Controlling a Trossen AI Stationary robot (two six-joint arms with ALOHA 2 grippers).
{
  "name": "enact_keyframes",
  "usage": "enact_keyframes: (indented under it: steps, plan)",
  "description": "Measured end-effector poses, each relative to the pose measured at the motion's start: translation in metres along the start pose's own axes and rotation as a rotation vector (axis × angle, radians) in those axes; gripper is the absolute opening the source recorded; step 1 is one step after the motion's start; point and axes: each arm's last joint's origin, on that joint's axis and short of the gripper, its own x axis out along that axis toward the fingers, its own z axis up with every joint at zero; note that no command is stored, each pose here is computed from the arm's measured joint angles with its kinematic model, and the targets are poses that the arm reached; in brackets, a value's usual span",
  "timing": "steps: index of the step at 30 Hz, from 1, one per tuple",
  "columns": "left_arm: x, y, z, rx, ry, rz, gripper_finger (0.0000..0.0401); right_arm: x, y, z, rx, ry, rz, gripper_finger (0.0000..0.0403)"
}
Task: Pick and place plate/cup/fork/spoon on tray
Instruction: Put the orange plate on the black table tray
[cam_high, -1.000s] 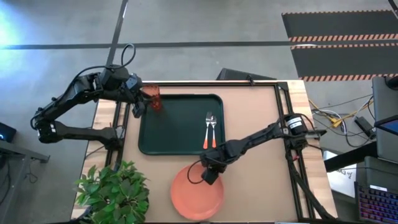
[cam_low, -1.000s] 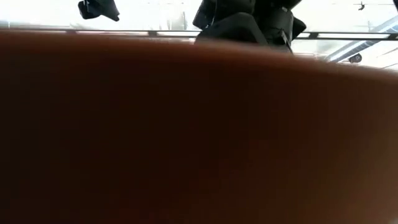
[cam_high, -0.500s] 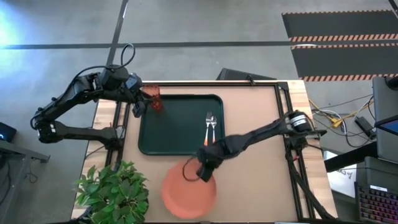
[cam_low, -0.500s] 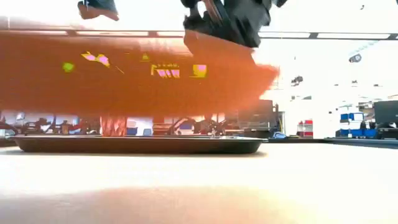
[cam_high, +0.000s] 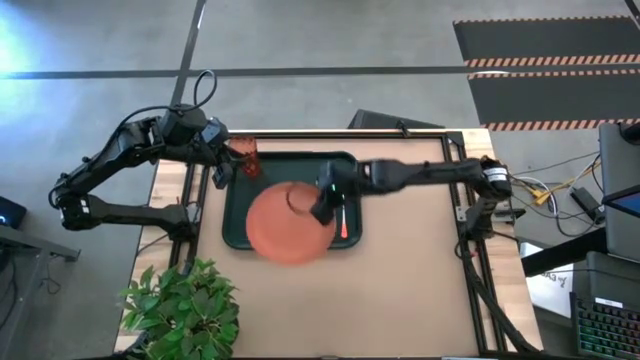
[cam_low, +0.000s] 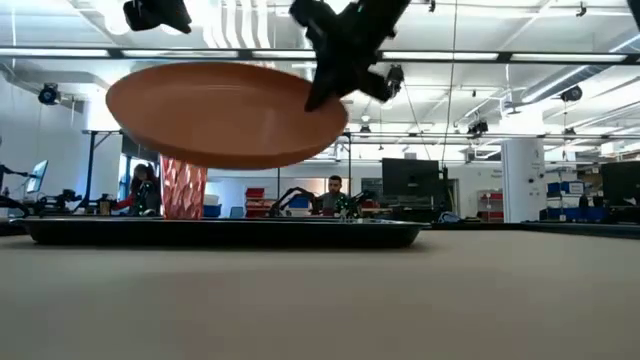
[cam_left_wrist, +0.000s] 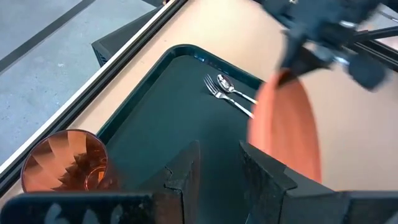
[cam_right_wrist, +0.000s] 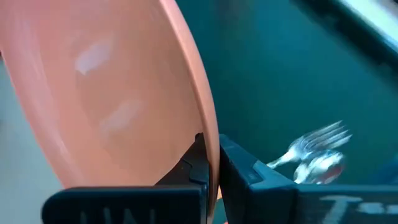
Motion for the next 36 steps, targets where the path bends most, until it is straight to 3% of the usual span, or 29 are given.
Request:
enact_keyframes:
  steps: [9, 17, 23, 27, 36]
  plan:
    - [-0.001, 0.0, 0.0, 0.0, -0.004, 0.0, 0.0089, 0.047, -0.061, 0.046, 0.019, -0.009, 0.023, 0.0008]
    - [-0.001, 0.0, 0.0, 0.0, -0.004, 0.0, 0.0089, 0.115, -0.068, 0.054, -0.029, 0.109, 0.06, 0.0008]
    - [-0.002, 0.0, 0.0, 0.0, -0.005, -0.001, 0.0089, 0.15, -0.073, 0.051, -0.08, 0.257, 0.012, 0.0008]
    - [-0.002, 0.0, -0.001, 0.001, -0.007, -0.001, 0.0089, 0.161, -0.077, 0.05, -0.085, 0.323, 0.0, 0.0009]
    - [-0.002, 0.0, -0.001, 0.001, -0.007, -0.001, 0.0089, 0.157, -0.076, 0.06, -0.124, 0.313, -0.008, 0.0028]
